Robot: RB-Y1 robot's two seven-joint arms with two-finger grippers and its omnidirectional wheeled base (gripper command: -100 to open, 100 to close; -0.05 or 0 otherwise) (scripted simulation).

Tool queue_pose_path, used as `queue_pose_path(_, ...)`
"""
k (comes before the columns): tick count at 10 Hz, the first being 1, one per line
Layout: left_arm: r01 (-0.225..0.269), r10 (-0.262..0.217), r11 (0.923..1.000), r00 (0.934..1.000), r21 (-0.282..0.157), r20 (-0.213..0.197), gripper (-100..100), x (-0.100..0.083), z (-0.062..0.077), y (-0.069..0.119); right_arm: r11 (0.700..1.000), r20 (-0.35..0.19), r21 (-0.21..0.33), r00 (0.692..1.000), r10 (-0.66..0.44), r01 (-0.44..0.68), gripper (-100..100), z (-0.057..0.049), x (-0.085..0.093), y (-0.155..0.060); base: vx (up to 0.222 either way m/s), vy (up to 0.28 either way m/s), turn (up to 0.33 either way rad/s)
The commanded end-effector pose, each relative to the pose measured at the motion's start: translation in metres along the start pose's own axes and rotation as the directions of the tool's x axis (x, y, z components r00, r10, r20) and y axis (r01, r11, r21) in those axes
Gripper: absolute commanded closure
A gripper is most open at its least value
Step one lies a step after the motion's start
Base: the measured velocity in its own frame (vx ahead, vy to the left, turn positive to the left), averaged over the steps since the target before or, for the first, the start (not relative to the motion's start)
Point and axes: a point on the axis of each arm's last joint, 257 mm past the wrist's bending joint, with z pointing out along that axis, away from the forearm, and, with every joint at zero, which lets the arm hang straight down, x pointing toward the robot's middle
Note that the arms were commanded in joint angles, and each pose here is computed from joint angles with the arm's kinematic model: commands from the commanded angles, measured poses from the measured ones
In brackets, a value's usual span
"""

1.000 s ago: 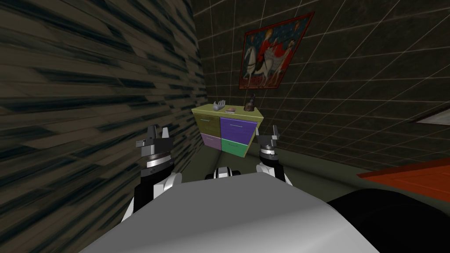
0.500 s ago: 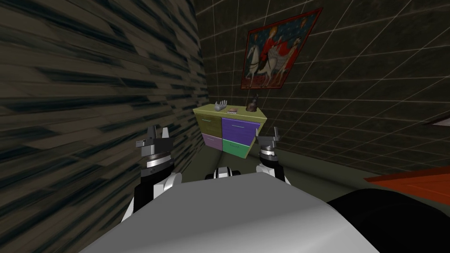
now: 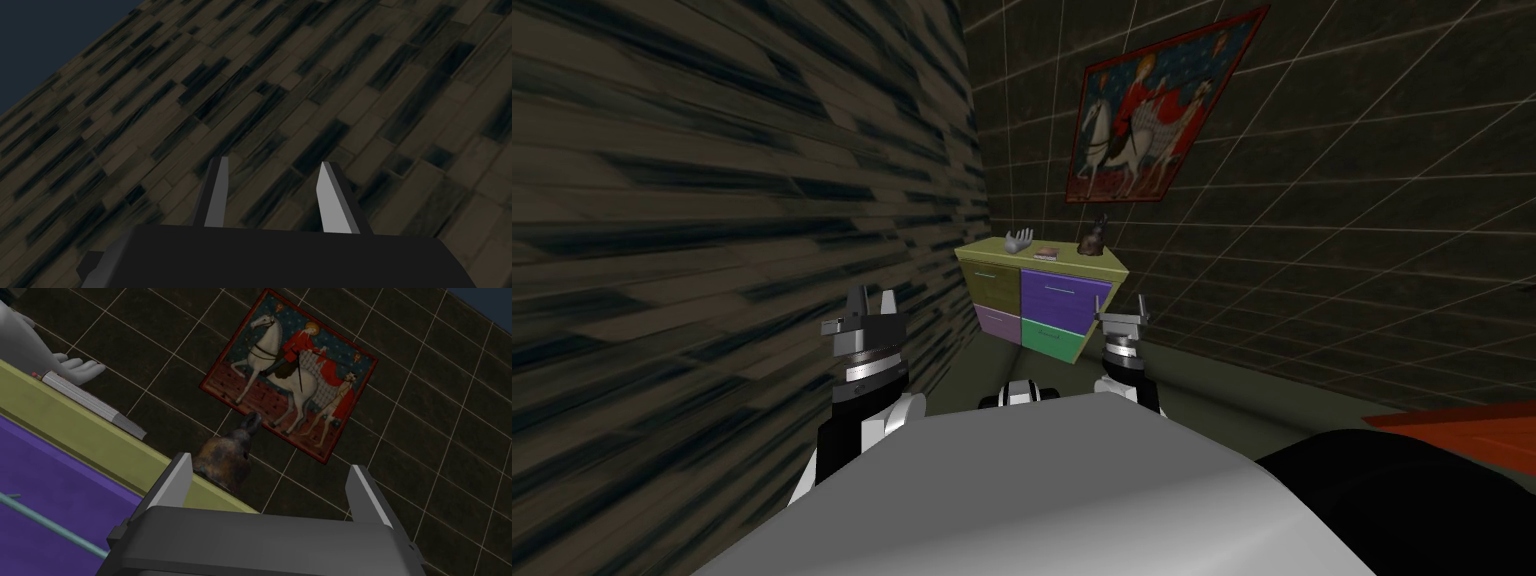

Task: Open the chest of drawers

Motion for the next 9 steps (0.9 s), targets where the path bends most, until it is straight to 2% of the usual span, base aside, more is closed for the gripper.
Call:
queue_pose_path(1,0.0,0.0,1.0,1.0,0.0,0.0,0,0.0,0.0,0.0,0.992,0.037,-0.022,0.992,0.124,-0.123,-100,-0.006,-0.012,0.001,0.044,0.023,0.043)
queue_pose_path(4,0.0,0.0,1.0,1.0,0.0,0.0,0,0.0,0.0,0.0,0.971,0.059,-0.045,0.97,0.236,-0.233,-100,-0.011,-0.02,0.001,0.041,0.032,0.032)
queue_pose_path(5,0.0,0.0,1.0,1.0,0.0,0.0,0,0.0,0.0,0.0,0.955,0.081,-0.068,0.952,0.294,-0.289,-100,-0.015,-0.028,0.001,0.047,0.029,0.038)
queue_pose_path(7,0.0,0.0,1.0,1.0,0.0,0.0,0,0.0,0.0,0.0,0.945,0.079,-0.07,0.943,0.325,-0.32,-100,-0.015,-0.028,0.001,0.029,0.015,0.011)
queue_pose_path(8,0.0,0.0,1.0,1.0,0.0,0.0,0,0.0,0.0,0.0,0.917,0.097,-0.098,0.914,0.395,-0.386,-100,-0.02,-0.037,0.0,0.032,0.021,0.043)
queue_pose_path(9,0.0,0.0,1.0,1.0,0.0,0.0,0,0.0,0.0,0.0,0.91,0.095,-0.1,0.907,0.411,-0.402,-100,-0.02,-0.037,0.0,0.034,0.021,0.024)
